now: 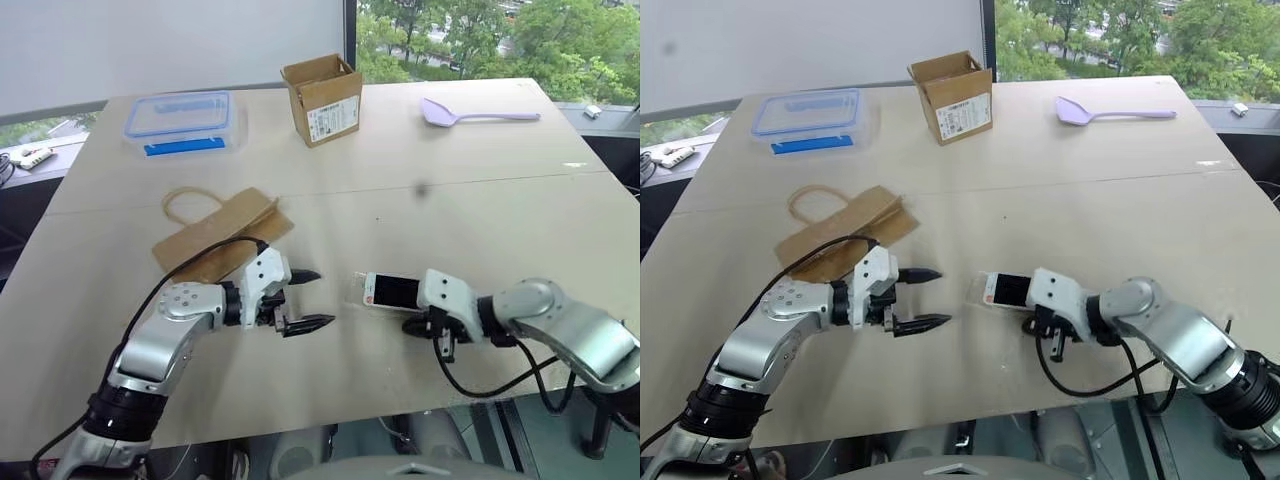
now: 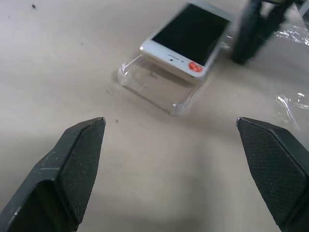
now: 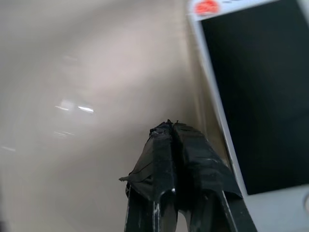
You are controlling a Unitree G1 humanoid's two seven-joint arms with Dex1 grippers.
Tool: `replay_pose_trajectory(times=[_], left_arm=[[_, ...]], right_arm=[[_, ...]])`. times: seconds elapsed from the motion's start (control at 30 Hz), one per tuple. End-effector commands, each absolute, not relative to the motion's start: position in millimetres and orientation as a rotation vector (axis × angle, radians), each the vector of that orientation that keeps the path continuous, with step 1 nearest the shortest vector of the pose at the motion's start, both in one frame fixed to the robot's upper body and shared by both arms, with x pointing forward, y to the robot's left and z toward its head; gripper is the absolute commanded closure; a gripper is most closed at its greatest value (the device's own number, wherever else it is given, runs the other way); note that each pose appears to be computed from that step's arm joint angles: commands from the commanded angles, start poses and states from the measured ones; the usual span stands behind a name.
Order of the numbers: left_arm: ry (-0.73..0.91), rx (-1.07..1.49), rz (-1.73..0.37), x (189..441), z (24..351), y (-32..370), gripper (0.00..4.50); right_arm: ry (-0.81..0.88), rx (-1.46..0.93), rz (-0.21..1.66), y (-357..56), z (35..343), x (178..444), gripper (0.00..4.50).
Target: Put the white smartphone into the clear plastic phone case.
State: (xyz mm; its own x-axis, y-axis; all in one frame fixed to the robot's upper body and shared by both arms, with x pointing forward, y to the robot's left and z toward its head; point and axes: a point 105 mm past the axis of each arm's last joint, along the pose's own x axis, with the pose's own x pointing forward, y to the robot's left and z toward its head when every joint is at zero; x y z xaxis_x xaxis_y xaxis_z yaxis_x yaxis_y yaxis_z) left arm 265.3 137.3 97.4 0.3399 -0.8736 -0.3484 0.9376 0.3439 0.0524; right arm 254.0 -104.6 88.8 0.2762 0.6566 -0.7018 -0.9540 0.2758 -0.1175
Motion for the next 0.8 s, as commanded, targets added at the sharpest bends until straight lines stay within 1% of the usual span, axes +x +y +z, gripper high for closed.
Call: replay_pose_trajectory(times=[0.03,0.1,0.17,0.23,0.27,0.37,0.43,0.5,0.57,0.63,0.73,0.8], left_arm=[[0.229,0.267,-1.196,266.0,109.9,134.4,0.00],[0.224,0.263,-1.193,267.0,111.0,133.4,0.00],[0.222,0.261,-1.193,267.4,111.4,133.1,0.00],[0.219,0.259,-1.193,267.5,111.6,132.9,0.00],[0.218,0.258,-1.192,267.5,111.6,132.9,0.00],[0.218,0.256,-1.191,267.1,110.8,133.0,0.00],[0.217,0.253,-1.189,266.7,110.4,132.9,0.00],[0.216,0.250,-1.187,266.3,109.4,132.8,0.00],[0.215,0.249,-1.185,266.5,108.8,132.8,0.00],[0.215,0.248,-1.181,265.8,106.0,132.1,0.00],[0.214,0.245,-1.177,264.3,102.8,132.0,0.00],[0.212,0.243,-1.167,263.8,101.7,133.1,0.00]], right_arm=[[0.585,-0.674,1.063,-124.3,94.9,274.6,4.45],[0.580,-0.676,1.076,-125.2,99.2,275.6,4.45],[0.569,-0.643,1.129,-119.7,106.1,269.6,4.45],[0.539,-0.586,1.197,-110.1,116.3,261.5,4.45],[0.504,-0.534,1.220,-102.7,126.7,260.8,4.45],[0.394,-0.460,1.208,-89.3,155.1,272.7,4.45],[0.350,-0.488,1.127,-89.4,162.8,292.3,4.45],[0.319,-0.591,1.044,-91.2,164.7,315.1,4.45],[0.311,-0.656,1.012,-91.5,163.3,327.5,4.45],[0.321,-0.759,0.980,-90.9,152.6,345.4,4.45],[0.334,-0.845,0.994,-87.0,141.1,357.0,4.45],[0.359,-0.913,1.036,-88.1,132.7,356.0,4.45]])
